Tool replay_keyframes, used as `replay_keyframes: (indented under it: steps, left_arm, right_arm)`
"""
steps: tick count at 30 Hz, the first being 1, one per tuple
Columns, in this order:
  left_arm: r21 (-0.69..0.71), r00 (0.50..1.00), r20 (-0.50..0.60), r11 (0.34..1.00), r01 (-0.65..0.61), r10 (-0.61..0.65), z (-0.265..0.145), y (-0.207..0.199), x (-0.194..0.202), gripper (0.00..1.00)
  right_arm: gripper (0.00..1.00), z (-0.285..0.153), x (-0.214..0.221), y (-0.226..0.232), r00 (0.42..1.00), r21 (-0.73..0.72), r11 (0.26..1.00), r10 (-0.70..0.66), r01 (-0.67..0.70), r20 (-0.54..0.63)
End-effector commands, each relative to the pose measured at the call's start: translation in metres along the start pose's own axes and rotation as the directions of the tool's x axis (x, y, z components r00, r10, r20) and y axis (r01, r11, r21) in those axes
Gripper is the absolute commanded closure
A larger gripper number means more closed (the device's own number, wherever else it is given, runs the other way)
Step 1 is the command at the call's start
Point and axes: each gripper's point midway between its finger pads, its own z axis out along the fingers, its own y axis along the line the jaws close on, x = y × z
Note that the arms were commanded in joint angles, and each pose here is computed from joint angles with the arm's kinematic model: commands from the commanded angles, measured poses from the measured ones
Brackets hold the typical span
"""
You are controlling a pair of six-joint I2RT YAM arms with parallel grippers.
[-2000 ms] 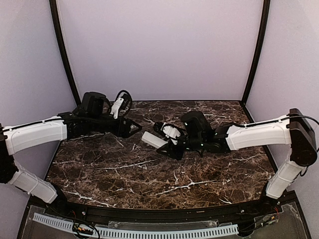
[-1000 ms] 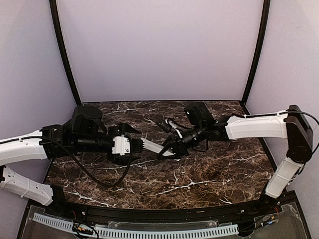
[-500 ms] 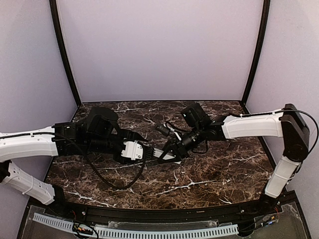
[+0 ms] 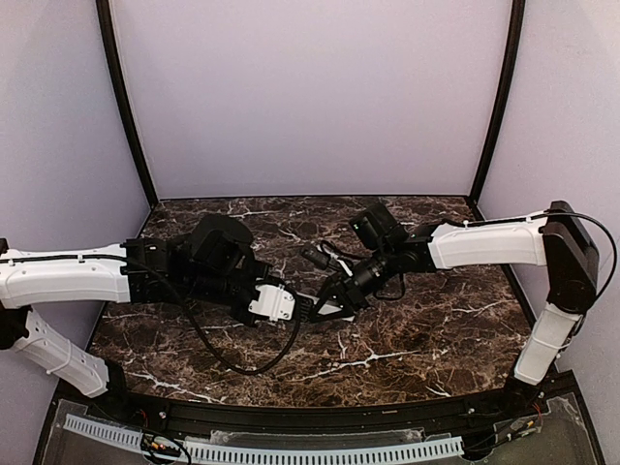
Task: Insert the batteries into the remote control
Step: Pass from the right arm to the left, then place the remote control at the center of the board.
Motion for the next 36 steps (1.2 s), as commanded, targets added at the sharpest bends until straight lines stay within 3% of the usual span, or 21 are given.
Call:
replay_keyframes:
  steps: [1, 3, 9, 14, 16, 18, 20, 23, 24, 25, 27, 31, 34, 36]
  left_arm:
    - [0.031, 1.000, -0.001, 1.000, 0.001, -0.001, -0.002, -0.005, -0.004, 0.82]
    - [0.016, 0.999, -0.030, 1.000, 0.010, -0.010, 0.000, -0.004, 0.002, 0.85]
    - [-0.009, 0.995, -0.056, 0.996, 0.084, -0.085, 0.007, -0.002, 0.008, 0.95]
    - [-0.023, 0.972, -0.044, 0.973, 0.229, -0.230, 0.015, 0.005, 0.011, 1.00]
    - [-0.010, 0.928, 0.002, 0.928, 0.373, -0.373, 0.020, 0.014, 0.012, 1.00]
    - [0.005, 0.843, 0.058, 0.845, 0.536, -0.535, 0.024, 0.027, 0.015, 1.00]
    - [0.050, 0.685, 0.108, 0.692, 0.720, -0.720, 0.031, 0.038, 0.021, 1.00]
    - [0.103, 0.523, 0.163, 0.542, 0.834, -0.836, 0.043, 0.048, 0.031, 1.00]
    - [0.114, 0.432, 0.194, 0.458, 0.882, -0.881, 0.045, 0.057, 0.039, 1.00]
    - [0.193, 0.241, 0.216, 0.283, 0.939, -0.946, 0.058, 0.064, 0.057, 1.00]
    - [0.238, 0.102, 0.233, 0.158, 0.958, -0.967, 0.063, 0.071, 0.071, 1.00]
    - [0.276, -0.099, 0.271, -0.021, 0.961, -0.957, 0.076, 0.082, 0.099, 1.00]
    - [0.274, -0.191, 0.296, -0.109, 0.956, -0.936, 0.087, 0.087, 0.119, 1.00]
    - [0.300, -0.281, 0.287, -0.193, 0.934, -0.916, 0.096, 0.085, 0.128, 1.00]
  right_arm:
    - [0.98, -0.003, -0.014, 0.003, 0.998, 0.005, 0.998, -0.055, 0.055, 0.024]
    - [0.93, -0.005, -0.016, 0.005, 0.997, 0.011, 0.998, -0.066, 0.065, 0.029]
    - [0.45, -0.022, -0.024, -0.002, 0.996, 0.071, 0.995, -0.069, 0.064, 0.061]
    - [0.31, -0.086, -0.050, -0.030, 0.973, 0.288, 0.957, -0.084, 0.019, 0.214]
    - [0.26, -0.121, -0.062, -0.034, 0.946, 0.400, 0.917, -0.131, 0.001, 0.297]
    - [0.18, -0.147, -0.065, -0.038, 0.921, 0.485, 0.874, -0.171, -0.021, 0.349]
    - [0.12, -0.165, -0.065, -0.039, 0.901, 0.536, 0.843, -0.206, -0.035, 0.382]
    - [0.09, -0.173, -0.059, -0.040, 0.895, 0.556, 0.830, -0.211, -0.049, 0.393]
    - [0.09, -0.172, -0.056, -0.041, 0.897, 0.553, 0.831, -0.204, -0.053, 0.392]
    - [0.09, -0.168, -0.049, -0.044, 0.903, 0.540, 0.839, -0.178, -0.068, 0.390]
    - [0.09, -0.165, -0.045, -0.046, 0.907, 0.529, 0.846, -0.163, -0.074, 0.387]
    - [0.09, -0.163, -0.041, -0.048, 0.906, 0.521, 0.850, -0.152, -0.084, 0.394]
    - [0.09, -0.160, -0.040, -0.050, 0.908, 0.509, 0.856, -0.141, -0.088, 0.394]
    - [0.09, -0.160, -0.039, -0.051, 0.909, 0.507, 0.857, -0.138, -0.089, 0.394]
